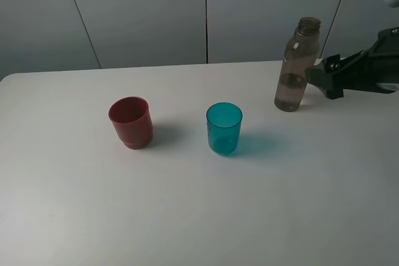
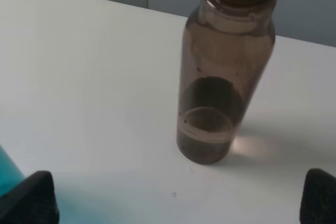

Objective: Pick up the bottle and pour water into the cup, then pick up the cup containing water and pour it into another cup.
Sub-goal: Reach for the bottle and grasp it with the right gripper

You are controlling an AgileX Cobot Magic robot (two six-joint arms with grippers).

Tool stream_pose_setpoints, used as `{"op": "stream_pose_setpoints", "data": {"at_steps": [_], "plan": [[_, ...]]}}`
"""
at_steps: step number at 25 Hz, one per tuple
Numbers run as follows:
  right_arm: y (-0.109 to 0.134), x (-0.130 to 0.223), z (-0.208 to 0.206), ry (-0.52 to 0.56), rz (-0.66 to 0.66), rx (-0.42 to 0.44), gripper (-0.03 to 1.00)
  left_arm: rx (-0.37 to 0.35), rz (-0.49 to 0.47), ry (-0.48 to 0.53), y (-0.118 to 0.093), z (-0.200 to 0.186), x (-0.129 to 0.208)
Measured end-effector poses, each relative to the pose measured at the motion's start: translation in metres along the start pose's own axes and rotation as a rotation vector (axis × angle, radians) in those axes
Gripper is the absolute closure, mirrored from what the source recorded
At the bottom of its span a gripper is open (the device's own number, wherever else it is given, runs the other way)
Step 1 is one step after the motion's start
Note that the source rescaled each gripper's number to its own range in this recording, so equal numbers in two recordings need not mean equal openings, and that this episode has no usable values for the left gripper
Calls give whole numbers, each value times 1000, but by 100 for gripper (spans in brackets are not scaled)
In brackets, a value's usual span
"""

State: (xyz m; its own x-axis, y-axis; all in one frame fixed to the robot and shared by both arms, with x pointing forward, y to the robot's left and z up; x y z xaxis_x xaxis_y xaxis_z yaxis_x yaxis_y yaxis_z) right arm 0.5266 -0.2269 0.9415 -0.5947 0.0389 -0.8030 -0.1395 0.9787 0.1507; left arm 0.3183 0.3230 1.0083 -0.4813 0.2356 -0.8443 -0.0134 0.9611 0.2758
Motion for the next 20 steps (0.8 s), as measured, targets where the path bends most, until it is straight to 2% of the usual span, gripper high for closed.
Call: {"op": "stream_pose_setpoints", "data": {"at_steps": [2,10,15,20], "plan": [[-7,8,12,-11,0,27,-3,0,0,0,0,0,0],[-22,46,57,94,-5,86,-3,0,0,0,0,0,0],[-32,51,83,44,11,125,-3,0,0,0,0,0,0],[-35,58,107,-15,20,120,-3,0,0,0,0,0,0]]}}
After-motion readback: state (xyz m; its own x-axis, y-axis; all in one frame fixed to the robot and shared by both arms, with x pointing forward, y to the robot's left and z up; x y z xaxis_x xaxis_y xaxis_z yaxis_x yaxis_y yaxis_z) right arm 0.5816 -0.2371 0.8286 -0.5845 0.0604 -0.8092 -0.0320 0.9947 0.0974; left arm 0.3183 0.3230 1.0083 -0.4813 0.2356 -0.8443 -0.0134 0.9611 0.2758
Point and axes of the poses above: a point on each arm's last joint axis where the gripper is mounted, z pointing out along that axis toward the gripper, y along the wrist's bending axis when the last joint is at zero, x = y × z, the point moved 10 cm from there along z, pointing out along that axis toward the gripper, and after that the axes turned 13 degrees about z, right-handed, at the moved point
